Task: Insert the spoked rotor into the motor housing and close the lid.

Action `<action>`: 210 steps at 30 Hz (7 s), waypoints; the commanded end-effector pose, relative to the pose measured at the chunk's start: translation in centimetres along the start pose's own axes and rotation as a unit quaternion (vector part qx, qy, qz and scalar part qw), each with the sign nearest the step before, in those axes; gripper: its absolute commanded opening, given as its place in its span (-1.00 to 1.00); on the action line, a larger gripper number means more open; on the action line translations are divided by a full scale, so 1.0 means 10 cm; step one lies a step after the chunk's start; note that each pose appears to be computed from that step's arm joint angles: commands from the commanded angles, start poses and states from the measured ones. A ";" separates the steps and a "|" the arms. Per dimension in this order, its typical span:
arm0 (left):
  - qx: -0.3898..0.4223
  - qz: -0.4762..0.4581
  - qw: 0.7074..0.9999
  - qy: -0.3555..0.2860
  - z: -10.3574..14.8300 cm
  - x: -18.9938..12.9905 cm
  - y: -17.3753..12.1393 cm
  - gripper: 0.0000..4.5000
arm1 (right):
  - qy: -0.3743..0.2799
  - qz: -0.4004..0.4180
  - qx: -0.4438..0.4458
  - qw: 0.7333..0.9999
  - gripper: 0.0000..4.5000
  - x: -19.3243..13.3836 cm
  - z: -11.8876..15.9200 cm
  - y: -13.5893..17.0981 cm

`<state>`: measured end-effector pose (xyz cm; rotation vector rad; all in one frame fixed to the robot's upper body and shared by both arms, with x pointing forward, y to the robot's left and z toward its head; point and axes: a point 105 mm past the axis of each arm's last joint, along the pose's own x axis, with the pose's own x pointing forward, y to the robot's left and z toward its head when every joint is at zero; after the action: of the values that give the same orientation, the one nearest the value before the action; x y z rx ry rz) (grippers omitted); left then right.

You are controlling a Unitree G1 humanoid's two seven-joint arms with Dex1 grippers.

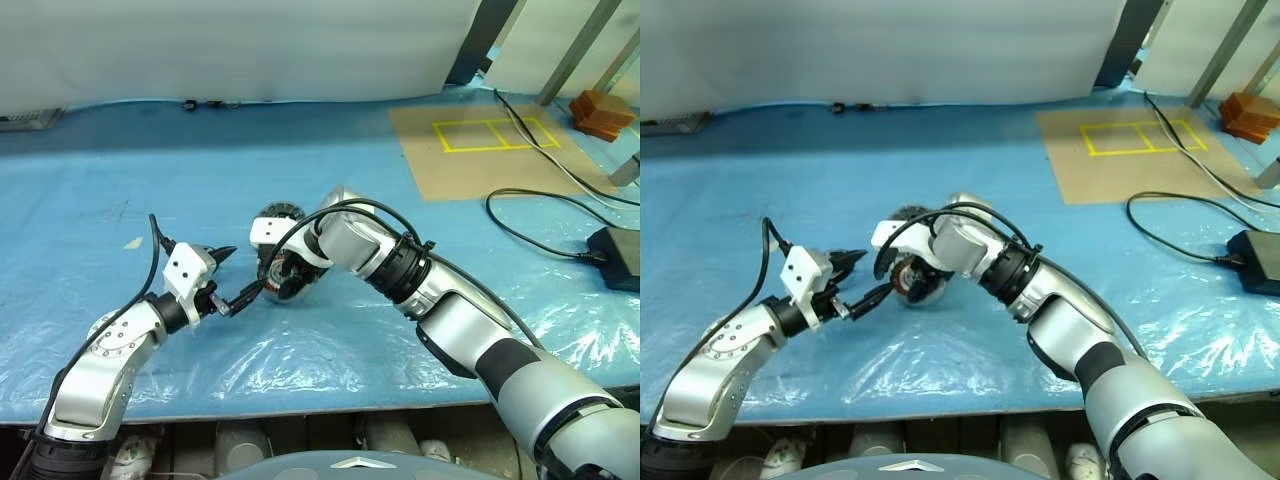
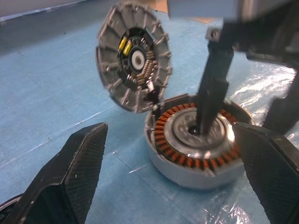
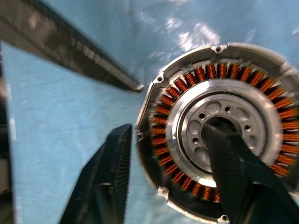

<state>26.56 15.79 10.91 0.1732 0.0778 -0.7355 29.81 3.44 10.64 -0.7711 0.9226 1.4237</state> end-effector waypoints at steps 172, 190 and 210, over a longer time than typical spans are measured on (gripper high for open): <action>0.061 -0.095 0.994 0.000 0.08 -0.12 -0.22 1.00 | -0.349 -0.023 -0.095 0.932 -0.71 -0.35 -0.32 -0.16; 0.063 -0.077 0.995 0.007 0.05 -0.14 -0.18 1.00 | -0.314 -0.024 -0.105 0.943 -0.71 -0.08 -0.30 -0.29; 0.064 -0.073 0.995 0.000 0.12 -0.09 -0.20 1.00 | -0.289 -0.031 -0.124 0.949 -0.71 -0.05 -0.34 -0.33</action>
<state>24.71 15.16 10.90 0.2747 0.0862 -0.8752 32.90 -0.07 9.04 -0.4964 0.2724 1.5959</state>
